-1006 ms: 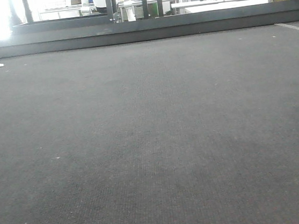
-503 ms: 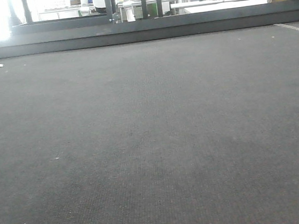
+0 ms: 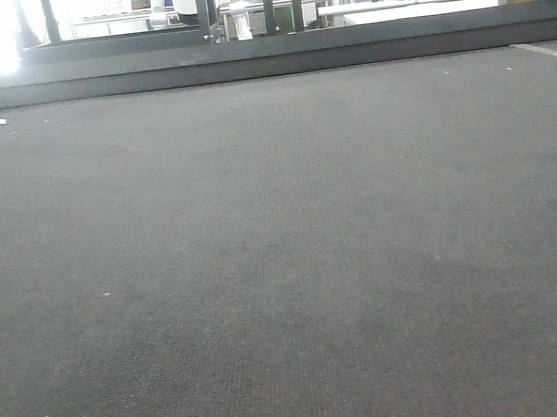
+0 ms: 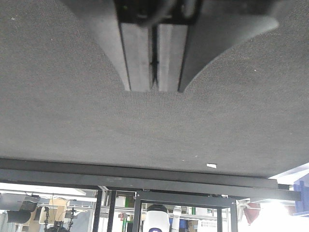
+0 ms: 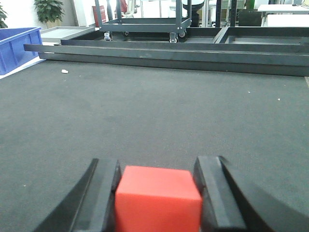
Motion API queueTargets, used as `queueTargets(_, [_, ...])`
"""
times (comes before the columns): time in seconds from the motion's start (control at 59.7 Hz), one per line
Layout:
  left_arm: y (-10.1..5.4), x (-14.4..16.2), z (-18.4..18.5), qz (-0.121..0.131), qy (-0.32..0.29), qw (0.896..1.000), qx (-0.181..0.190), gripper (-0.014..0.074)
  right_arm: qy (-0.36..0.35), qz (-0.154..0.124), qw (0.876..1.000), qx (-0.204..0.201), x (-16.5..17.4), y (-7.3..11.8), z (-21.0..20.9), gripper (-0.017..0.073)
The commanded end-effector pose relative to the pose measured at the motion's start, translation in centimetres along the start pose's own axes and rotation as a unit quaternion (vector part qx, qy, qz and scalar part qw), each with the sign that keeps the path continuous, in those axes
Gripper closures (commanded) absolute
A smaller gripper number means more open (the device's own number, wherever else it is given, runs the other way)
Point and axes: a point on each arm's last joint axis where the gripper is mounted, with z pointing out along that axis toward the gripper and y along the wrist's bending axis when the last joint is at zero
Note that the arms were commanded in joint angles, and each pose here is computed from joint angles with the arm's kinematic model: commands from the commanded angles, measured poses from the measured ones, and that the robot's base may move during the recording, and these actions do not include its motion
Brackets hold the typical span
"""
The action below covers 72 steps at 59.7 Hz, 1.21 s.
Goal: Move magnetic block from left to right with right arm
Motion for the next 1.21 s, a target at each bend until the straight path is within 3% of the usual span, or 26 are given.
queueTargets(0.0, [-0.03,-0.62,-0.13,-0.003,-0.048,0.999,0.002,0.071,-0.046,-0.015,0.999,-0.003,-1.47,0.17,-0.15,0.033])
queueTargets(1.19, [-0.06,-0.62,-0.13,-0.004,-0.048,0.999,0.005,0.071,-0.046,-0.015,0.999,-0.004,-1.45,0.17,-0.13,0.033])
